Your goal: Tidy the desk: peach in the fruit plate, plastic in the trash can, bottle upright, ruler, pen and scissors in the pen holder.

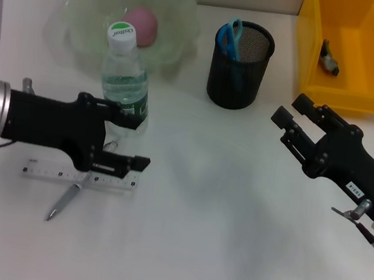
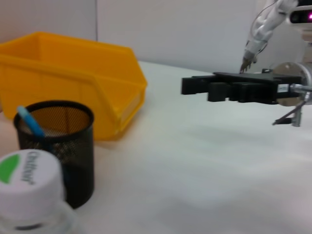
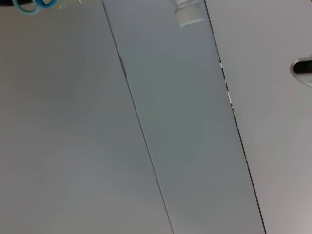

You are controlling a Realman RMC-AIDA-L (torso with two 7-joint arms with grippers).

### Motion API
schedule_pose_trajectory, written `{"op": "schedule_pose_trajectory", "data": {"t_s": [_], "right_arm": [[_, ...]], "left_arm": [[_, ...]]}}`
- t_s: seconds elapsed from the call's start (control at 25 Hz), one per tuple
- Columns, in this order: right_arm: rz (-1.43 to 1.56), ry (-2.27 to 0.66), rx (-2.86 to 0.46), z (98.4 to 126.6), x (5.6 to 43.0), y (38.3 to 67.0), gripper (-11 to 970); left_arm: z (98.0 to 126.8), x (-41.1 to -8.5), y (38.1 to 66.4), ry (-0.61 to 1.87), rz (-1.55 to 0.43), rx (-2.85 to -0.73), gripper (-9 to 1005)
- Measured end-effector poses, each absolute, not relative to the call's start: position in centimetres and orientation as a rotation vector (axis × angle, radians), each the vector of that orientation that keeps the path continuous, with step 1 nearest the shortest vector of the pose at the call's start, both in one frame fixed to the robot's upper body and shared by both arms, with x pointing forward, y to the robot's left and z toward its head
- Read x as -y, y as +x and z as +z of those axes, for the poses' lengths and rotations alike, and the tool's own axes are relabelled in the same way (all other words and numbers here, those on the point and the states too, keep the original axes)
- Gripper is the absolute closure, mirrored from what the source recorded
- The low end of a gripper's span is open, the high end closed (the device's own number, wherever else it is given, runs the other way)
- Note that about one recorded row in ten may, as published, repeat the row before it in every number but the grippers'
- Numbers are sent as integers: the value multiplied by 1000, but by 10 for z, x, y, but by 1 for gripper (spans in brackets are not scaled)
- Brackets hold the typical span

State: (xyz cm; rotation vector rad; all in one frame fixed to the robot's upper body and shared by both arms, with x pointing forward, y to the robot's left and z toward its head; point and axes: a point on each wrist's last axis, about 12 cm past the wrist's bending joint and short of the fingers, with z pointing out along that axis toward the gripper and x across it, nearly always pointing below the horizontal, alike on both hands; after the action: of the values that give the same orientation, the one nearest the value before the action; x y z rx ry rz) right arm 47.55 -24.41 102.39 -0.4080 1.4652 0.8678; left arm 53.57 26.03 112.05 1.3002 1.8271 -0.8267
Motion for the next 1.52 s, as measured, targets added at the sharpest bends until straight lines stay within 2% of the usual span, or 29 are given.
{"op": "schedule_pose_trajectory", "data": {"t_s": [0.2, 0.48, 0.72, 1.52], "right_arm": [[886, -388, -1476, 1023, 243, 475, 469], [895, -380, -1474, 1024, 242, 477, 470], [899, -377, -1477, 1024, 242, 477, 471], [903, -375, -1482, 1024, 242, 479, 474]], "left_arm": [[1131, -256, 541, 1368, -775, -1902, 246], [1135, -227, 549, 1544, -689, -2075, 245], [1133, -212, 548, 1627, -691, -2076, 245], [1127, -207, 558, 1637, -557, -2131, 245]]}}
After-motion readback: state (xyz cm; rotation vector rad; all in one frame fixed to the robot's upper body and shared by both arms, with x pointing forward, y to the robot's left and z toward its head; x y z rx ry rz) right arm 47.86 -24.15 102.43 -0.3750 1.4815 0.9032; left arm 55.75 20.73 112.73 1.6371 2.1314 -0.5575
